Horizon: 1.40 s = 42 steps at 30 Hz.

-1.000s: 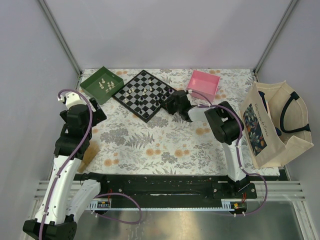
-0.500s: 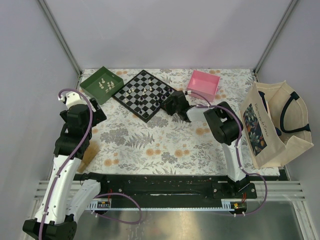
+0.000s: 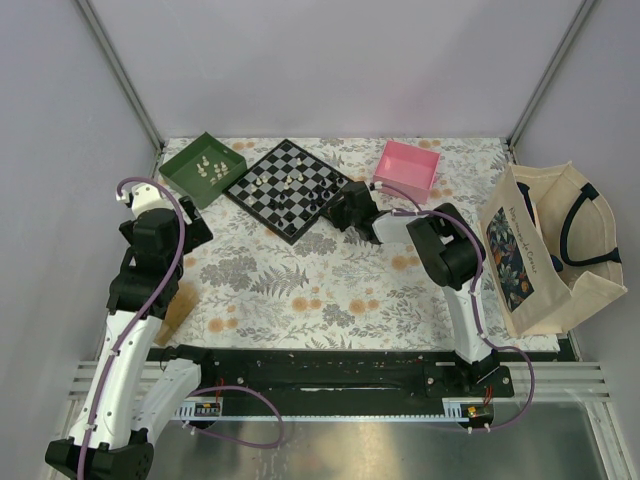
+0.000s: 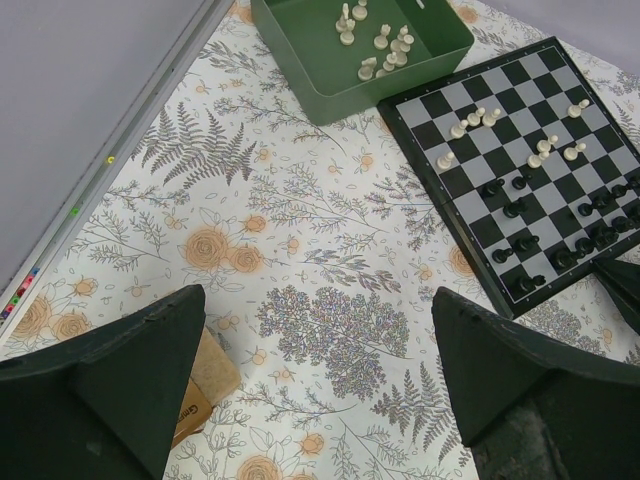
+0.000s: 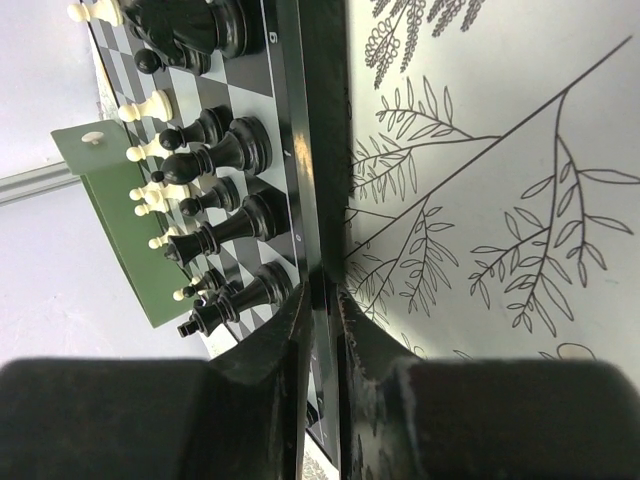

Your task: Set up the chess pieces on the board

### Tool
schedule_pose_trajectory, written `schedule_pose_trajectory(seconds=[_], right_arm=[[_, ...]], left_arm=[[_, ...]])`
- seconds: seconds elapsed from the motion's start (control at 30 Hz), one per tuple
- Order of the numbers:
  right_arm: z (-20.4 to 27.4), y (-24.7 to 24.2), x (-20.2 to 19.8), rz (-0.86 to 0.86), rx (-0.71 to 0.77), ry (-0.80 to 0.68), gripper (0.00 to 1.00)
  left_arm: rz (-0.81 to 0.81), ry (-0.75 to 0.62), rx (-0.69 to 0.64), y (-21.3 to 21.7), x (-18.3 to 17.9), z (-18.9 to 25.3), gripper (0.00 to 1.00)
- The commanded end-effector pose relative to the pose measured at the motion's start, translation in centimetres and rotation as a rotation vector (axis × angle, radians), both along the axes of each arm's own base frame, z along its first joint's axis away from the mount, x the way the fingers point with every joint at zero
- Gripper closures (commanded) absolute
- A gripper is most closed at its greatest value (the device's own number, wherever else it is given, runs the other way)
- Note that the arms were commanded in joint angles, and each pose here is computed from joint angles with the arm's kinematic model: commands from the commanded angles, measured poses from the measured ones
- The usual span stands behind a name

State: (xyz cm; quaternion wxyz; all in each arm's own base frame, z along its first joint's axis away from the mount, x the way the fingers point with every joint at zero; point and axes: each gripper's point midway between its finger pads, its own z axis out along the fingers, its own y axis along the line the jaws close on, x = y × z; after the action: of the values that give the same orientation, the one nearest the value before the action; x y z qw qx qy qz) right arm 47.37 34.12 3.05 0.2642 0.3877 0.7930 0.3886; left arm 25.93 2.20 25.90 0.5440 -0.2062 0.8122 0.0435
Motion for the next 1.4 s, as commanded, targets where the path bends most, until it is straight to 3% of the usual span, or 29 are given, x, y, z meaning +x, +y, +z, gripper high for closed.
schedule_pose_trajectory(seconds=[0.0,0.47,0.97,1.37], right_arm=[[1.7,1.3,0.9,-0.009,0.023,-0.053,0.83],[1.6,0.1,0.3,-0.041,0.019,-0.074,0.95],[1.5,-2.3,-1.8,-0.088,0.041,-0.132,0.98],[0.8,-5.2,-6.1,-0.050,-0.019,-0.143,0.98]], left_arm=[[0.017,-0.069,0.007,0.5,0.0,2.3,0.01],[0.015,-0.063,-0.001,0.3,0.1,2.1,0.01],[0.012,-0.060,-0.012,0.2,0.1,1.7,0.01],[-0.029,-0.036,-0.062,-1.1,1.2,0.0,0.01]])
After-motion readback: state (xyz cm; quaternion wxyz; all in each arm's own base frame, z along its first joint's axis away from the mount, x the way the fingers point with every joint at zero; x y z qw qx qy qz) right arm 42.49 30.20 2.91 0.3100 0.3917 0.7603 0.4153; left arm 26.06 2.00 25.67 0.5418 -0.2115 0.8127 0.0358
